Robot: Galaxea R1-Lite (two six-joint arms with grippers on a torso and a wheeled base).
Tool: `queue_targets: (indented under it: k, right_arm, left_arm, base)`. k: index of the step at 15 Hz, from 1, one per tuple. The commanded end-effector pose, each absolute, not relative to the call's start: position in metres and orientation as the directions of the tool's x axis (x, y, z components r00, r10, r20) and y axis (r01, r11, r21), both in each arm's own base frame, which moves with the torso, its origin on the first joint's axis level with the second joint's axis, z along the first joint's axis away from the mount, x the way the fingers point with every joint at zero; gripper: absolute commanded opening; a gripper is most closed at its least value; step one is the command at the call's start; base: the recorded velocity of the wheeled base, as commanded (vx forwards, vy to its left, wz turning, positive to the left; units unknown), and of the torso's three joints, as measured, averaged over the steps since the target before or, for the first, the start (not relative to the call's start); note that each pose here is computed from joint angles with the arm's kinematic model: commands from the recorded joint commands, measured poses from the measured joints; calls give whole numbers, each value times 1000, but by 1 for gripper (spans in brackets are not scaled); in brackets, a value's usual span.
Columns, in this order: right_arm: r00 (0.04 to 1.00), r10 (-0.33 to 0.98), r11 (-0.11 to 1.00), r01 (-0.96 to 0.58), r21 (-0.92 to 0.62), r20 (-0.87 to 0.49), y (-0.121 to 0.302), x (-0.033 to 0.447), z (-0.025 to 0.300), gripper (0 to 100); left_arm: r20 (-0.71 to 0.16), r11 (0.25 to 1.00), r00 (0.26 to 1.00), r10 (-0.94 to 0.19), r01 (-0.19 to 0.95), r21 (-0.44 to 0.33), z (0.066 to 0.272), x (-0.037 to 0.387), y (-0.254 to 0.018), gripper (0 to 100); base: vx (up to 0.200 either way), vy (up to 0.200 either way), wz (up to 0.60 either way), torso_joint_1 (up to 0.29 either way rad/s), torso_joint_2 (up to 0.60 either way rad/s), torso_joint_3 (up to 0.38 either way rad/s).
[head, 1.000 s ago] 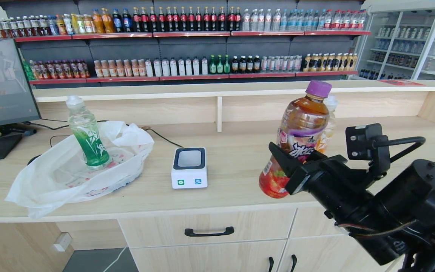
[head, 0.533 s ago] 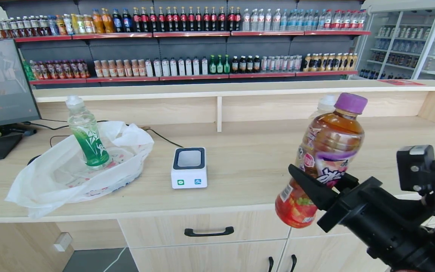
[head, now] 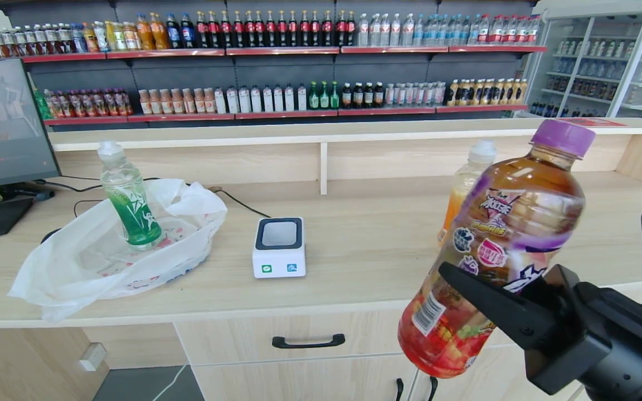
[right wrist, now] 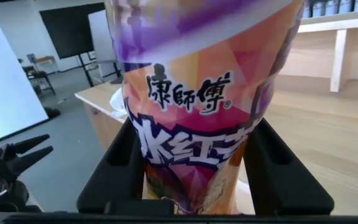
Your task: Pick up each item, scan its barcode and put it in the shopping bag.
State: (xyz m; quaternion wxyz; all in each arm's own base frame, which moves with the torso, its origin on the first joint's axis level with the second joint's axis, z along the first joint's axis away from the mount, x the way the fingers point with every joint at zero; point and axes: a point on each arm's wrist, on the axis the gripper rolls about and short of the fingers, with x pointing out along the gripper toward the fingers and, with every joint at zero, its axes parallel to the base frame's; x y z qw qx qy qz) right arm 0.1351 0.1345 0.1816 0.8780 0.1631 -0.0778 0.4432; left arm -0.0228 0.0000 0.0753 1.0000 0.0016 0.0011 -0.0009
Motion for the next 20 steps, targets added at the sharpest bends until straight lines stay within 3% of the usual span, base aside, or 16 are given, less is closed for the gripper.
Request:
queue_targets:
  k: [1,8,15,20]
  right_arm:
    - [567,772,515,-823,241,288,135,134,183,0]
    - [448,807,262,-855,448,384,147,126,207,0]
    - [381,775,138,-880,454,504,164,132,240,0]
    - [349,791,101,-884,456,502,168,123,239,0]
  left_arm:
    - [-2,1000,1000,-2,2,3,75,-23,0,100]
    - [-2,1000,1000,-2,2,0,75,-23,0,100]
    - [-2,1000,1000,-2,2,2,75,-23,0,100]
    - [-2,1000,1000,-2,2,0,75,-23,0,100]
  base:
    - [0,0,0,0,0,0]
    - [0,0,0,0,0,0]
    - [0,0,0,0,0,0]
    - [0,0,0,0,0,0]
